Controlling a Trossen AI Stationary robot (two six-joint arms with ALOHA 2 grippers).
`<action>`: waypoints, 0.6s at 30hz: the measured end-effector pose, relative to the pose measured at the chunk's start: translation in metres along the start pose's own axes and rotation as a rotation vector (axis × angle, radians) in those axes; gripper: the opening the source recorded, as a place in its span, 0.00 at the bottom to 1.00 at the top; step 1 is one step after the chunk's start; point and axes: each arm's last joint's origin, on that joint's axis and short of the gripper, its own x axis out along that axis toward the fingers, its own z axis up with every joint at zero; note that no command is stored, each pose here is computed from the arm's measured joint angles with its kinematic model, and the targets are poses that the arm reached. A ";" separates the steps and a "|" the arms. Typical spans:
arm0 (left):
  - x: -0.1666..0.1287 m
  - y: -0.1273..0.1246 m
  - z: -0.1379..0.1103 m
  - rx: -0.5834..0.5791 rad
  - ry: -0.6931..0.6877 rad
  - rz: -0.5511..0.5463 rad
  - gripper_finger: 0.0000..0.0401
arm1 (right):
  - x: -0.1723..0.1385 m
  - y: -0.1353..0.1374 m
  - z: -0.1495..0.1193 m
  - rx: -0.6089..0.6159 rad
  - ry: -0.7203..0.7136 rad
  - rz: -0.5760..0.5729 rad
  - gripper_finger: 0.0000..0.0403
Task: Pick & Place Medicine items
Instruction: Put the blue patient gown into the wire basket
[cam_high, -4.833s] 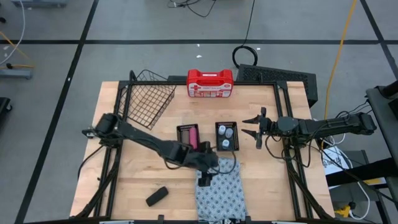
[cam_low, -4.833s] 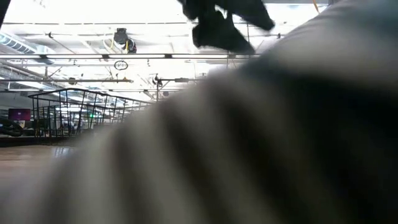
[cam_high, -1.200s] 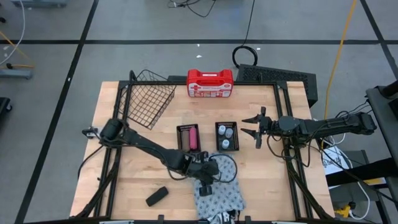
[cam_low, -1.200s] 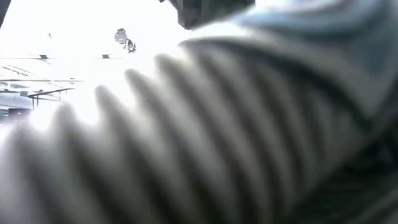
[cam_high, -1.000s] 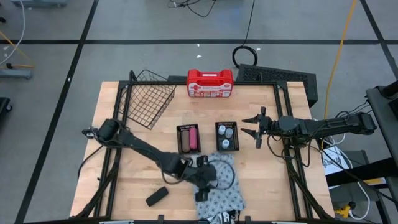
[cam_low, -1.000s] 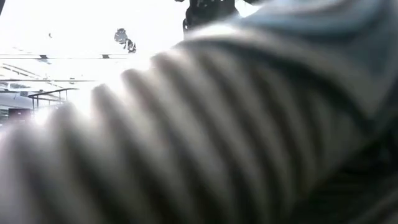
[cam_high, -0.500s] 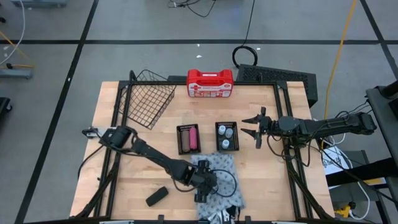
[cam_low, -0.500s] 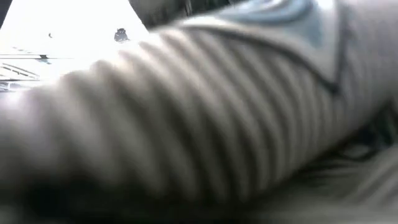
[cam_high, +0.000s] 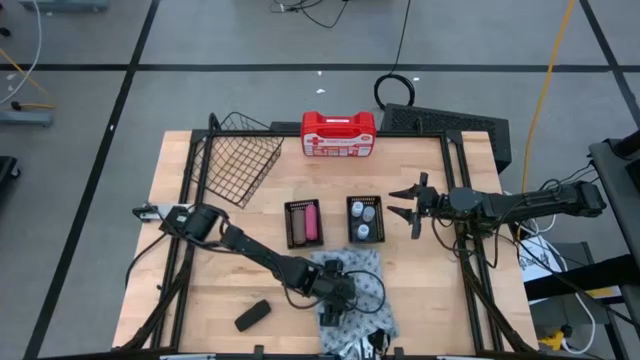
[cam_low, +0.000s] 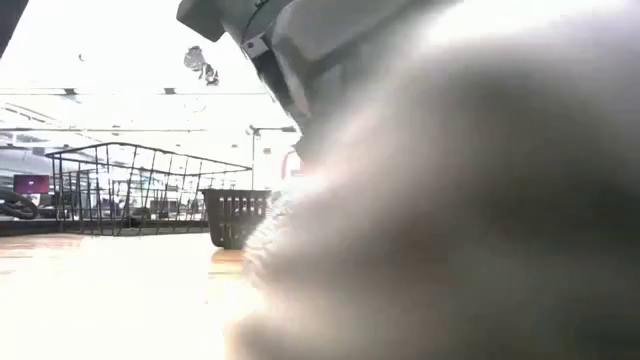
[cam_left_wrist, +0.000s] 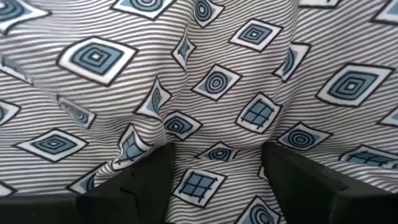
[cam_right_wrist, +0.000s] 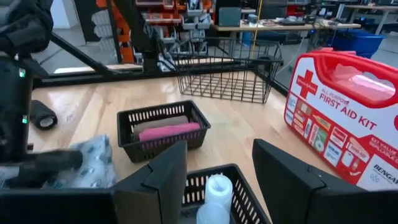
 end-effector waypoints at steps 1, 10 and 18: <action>0.002 0.000 0.000 0.001 -0.002 -0.002 0.64 | 0.000 0.000 0.001 0.002 -0.006 0.002 0.42; 0.005 0.001 -0.003 0.007 0.019 0.000 0.45 | 0.000 0.000 0.000 0.001 -0.004 0.002 0.42; 0.006 0.003 -0.001 -0.016 0.012 -0.020 0.07 | -0.001 0.006 0.000 0.208 0.032 0.194 0.42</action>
